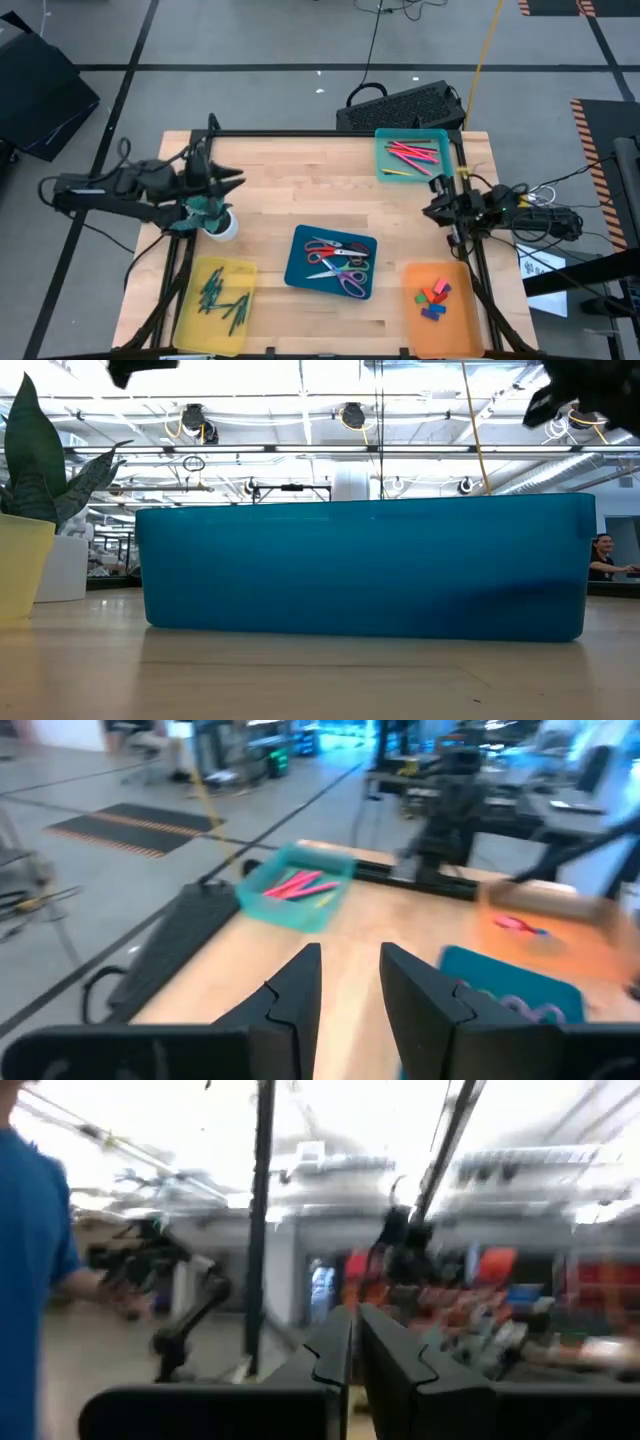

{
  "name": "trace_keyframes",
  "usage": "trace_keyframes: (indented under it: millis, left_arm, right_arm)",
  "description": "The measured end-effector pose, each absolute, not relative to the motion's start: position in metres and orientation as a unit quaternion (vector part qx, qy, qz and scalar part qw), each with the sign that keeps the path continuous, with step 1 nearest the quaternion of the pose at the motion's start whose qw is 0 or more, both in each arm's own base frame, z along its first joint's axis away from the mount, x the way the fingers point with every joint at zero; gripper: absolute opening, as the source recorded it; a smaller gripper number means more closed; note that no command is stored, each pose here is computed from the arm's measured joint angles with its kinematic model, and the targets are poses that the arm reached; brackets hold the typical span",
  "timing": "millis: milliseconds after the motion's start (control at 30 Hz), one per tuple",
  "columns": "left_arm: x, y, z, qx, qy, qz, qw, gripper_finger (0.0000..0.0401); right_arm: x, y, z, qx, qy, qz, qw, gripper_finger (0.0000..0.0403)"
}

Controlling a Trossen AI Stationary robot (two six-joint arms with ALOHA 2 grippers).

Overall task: Sort crayons/erasers/pens/pencils in bins
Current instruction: Return to Home Position

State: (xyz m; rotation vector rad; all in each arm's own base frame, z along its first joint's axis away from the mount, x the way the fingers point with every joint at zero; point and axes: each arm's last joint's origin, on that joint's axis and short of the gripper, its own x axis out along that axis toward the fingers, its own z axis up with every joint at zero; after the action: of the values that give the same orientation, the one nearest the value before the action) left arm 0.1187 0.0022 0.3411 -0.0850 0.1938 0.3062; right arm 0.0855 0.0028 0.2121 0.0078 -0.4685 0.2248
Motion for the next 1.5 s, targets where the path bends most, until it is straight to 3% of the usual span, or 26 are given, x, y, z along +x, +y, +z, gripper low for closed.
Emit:
trace_keyframes:
  millis: [133,400,700,1033,1500]
  left_arm:
    - [0.098,-0.002,0.323,-0.042,0.082,0.122,0.988,0.0106]
    - [0.087,-0.003,0.292,-0.043,0.092,0.099,0.99,0.0106]
    - [0.08,-0.002,0.26,-0.058,0.035,0.089,0.994,0.0106]
    - [0.052,0.003,0.258,-0.037,-0.008,0.108,0.993,0.0106]
    - [0.077,-0.001,0.237,-0.045,-0.187,0.107,0.975,0.0106]
  right_arm:
    - [0.086,0.004,0.212,0.019,-0.226,0.132,0.965,0.0018]
    - [0.096,0.004,0.188,0.05,-0.095,0.127,0.986,0.0018]
    - [0.096,0.003,0.188,0.066,-0.095,0.128,0.985,0.0018]
    - [0.097,0.003,0.186,0.069,-0.081,0.126,0.986,0.0018]
    - [0.098,0.003,0.181,0.073,-0.058,0.125,0.988,0.0018]
